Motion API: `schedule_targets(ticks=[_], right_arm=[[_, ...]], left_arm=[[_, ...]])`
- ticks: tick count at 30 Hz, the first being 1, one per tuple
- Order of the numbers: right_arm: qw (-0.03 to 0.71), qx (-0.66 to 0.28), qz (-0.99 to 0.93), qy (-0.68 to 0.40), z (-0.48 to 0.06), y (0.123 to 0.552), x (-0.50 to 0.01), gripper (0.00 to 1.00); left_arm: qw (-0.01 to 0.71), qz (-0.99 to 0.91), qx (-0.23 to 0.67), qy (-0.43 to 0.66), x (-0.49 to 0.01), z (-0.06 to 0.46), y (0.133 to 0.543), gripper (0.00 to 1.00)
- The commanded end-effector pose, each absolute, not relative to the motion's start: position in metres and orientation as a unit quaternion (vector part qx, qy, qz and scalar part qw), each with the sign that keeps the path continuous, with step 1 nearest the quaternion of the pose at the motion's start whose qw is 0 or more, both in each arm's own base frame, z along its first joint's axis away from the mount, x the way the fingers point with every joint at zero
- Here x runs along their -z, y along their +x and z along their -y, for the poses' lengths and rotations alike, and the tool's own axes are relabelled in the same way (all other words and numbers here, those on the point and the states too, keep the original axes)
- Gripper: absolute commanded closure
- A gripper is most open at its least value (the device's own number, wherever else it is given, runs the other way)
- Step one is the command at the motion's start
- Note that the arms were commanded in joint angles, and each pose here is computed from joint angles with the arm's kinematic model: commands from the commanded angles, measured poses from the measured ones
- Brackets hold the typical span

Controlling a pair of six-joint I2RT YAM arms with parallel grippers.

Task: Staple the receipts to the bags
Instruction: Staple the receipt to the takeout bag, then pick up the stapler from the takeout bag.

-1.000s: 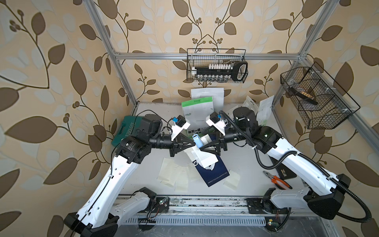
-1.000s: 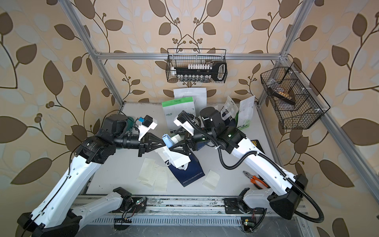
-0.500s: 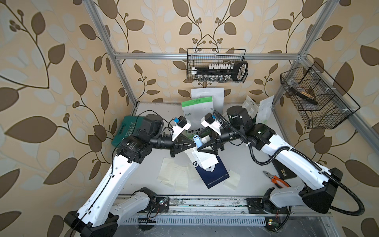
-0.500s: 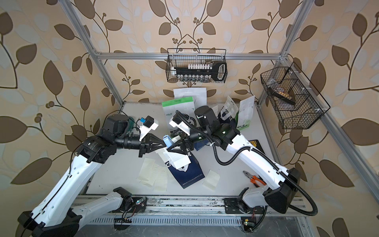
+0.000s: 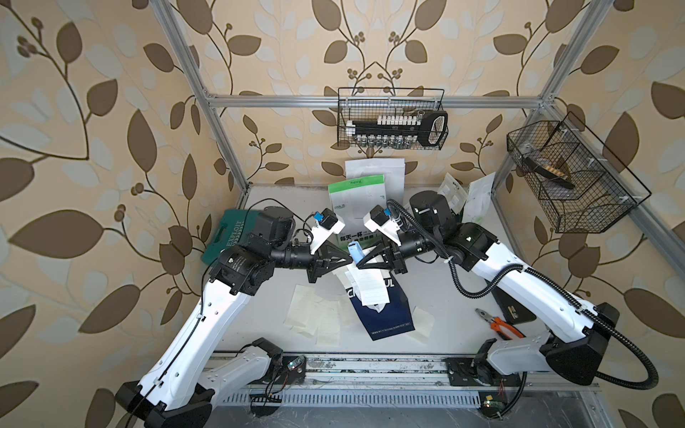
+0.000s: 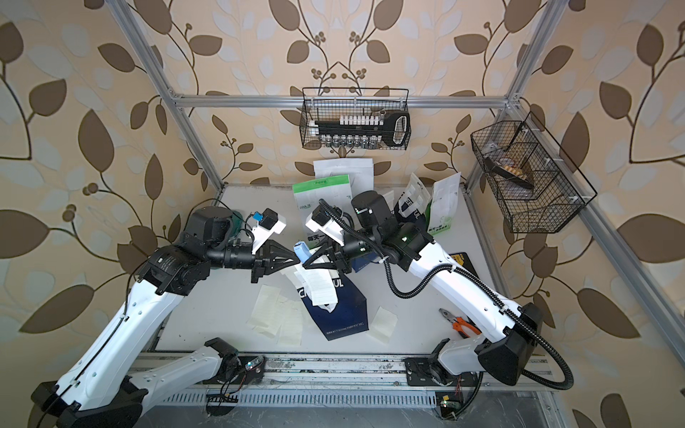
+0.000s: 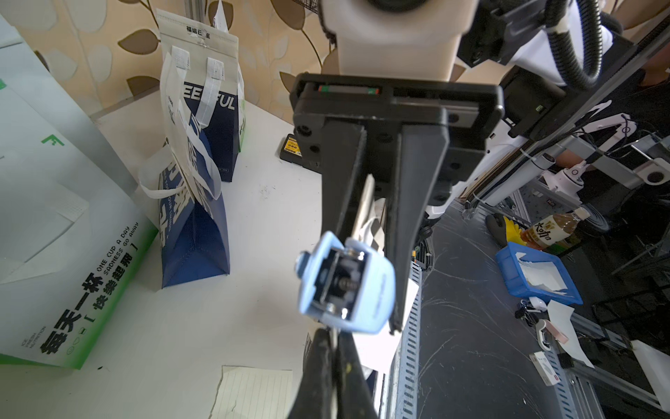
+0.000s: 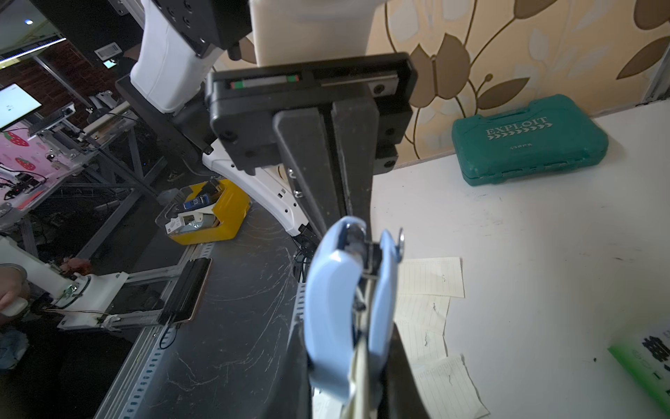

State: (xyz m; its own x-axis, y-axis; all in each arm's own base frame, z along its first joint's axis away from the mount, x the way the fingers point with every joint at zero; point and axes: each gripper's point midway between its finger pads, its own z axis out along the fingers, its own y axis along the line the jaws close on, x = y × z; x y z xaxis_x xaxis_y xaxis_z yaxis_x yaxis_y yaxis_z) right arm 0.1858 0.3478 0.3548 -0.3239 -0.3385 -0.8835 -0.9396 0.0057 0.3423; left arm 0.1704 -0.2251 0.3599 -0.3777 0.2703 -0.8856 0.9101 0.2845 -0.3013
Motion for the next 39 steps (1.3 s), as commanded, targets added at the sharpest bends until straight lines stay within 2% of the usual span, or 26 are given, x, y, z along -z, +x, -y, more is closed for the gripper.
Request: schedule_targets(ticks=[1,8,9,10,11,13,17,20,22,23,26,34,39], right_arm=[[0.327,-0.495,-0.635,-0.495,-0.352,0.196,-0.357,1.00],[0.342,-0.497,-0.639,-0.478,-0.348,0.203,-0.365,1.00],[0.344,-0.487,-0.651,-0.470,-0.348,0.208,-0.363,0.86],[0.347,-0.485,-0.655,-0.464,-0.347,0.211,-0.364,0.57],[0.351,-0.482,-0.656,-0.462,-0.345,0.211,-0.365,0.44],[0.369,-0.477,-0.658,-0.452,-0.341,0.212,-0.370,0.23],[0.420,-0.452,-0.661,-0.427,-0.330,0.218,-0.391,0.08],[0.471,-0.433,-0.661,-0.392,-0.318,0.226,-0.415,0.07],[0.500,-0.420,-0.661,-0.369,-0.310,0.231,-0.430,0.09],[0.517,-0.407,-0.665,-0.353,-0.307,0.234,-0.436,0.17],[0.543,-0.375,-0.668,-0.343,-0.312,0.231,-0.442,0.51],[0.574,-0.249,-0.692,-0.360,-0.355,0.232,-0.414,0.51],[0.593,-0.193,-0.693,-0.362,-0.367,0.238,-0.406,0.47]], left_arm=[[0.398,-0.652,0.466,0.447,-0.392,0.231,0.150,1.00],[0.402,-0.652,0.465,0.444,-0.393,0.231,0.151,1.00],[0.404,-0.656,0.462,0.440,-0.393,0.230,0.153,1.00],[0.408,-0.660,0.457,0.436,-0.392,0.229,0.156,1.00],[0.410,-0.666,0.451,0.430,-0.391,0.229,0.158,1.00],[0.415,-0.678,0.440,0.417,-0.388,0.227,0.165,1.00],[0.420,-0.696,0.427,0.395,-0.385,0.225,0.176,1.00],[0.425,-0.710,0.418,0.375,-0.383,0.223,0.184,1.00],[0.427,-0.719,0.414,0.361,-0.382,0.222,0.190,1.00],[0.427,-0.724,0.412,0.353,-0.382,0.221,0.193,1.00],[0.433,-0.739,0.401,0.324,-0.383,0.218,0.203,1.00],[0.431,-0.758,0.386,0.300,-0.379,0.213,0.210,1.00],[0.431,-0.754,0.391,0.304,-0.381,0.213,0.206,1.00]])
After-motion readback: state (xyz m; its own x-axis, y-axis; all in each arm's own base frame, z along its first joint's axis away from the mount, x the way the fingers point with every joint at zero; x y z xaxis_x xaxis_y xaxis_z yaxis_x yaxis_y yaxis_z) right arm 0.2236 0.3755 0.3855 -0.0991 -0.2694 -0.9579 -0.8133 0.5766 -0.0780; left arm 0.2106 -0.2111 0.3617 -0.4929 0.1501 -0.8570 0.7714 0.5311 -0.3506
